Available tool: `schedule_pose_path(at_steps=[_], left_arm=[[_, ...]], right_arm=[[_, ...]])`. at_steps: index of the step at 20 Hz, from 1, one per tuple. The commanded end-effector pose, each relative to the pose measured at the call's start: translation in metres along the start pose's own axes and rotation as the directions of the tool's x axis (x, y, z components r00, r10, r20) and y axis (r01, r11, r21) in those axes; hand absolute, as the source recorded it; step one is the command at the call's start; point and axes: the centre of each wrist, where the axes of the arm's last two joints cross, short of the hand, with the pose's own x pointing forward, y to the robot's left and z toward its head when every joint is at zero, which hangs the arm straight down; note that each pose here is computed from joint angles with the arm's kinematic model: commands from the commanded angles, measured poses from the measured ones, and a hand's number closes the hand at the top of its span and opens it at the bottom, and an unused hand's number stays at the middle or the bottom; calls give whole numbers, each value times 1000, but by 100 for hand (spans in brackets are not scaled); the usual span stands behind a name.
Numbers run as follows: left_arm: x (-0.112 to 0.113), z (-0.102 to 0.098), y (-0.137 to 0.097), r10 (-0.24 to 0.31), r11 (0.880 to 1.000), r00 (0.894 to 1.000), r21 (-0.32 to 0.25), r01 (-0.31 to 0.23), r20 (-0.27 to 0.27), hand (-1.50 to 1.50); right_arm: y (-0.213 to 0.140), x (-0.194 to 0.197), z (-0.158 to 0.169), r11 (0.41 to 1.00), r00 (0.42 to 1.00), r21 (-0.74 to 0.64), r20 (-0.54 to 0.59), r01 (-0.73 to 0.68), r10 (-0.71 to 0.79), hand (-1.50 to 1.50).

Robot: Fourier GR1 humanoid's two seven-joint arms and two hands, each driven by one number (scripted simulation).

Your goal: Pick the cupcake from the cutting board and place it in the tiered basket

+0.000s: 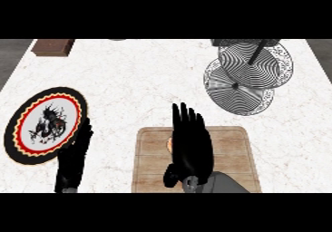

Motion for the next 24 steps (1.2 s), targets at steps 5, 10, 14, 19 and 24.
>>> schedule_pose_path(at_steps=[5, 10, 14, 19, 24], left_arm=[[-6, 7, -8, -19, 1000, 1000, -23, 19, -24, 0], [-13, 12, -12, -2, 1000, 1000, -6, 1, -16, 0], [-3, 4, -7, 4, 1000, 1000, -9, -4, -20, 0], [-1, 0, -10, -11, 1000, 1000, 3, 12, -25, 0], [-5, -1, 5, 5, 1000, 1000, -2, -5, -22, 0]], right_arm=[[14, 7, -14, 983, 959, 127, -236, -130, 158, -150], [5, 9, -29, 982, 957, 157, -250, -110, 147, -150], [8, 21, -21, 979, 957, 177, -254, -98, 142, -150], [8, 17, -34, 972, 949, 206, -266, -116, 169, -150], [18, 7, -49, 965, 943, 246, -290, -90, 161, -150]])
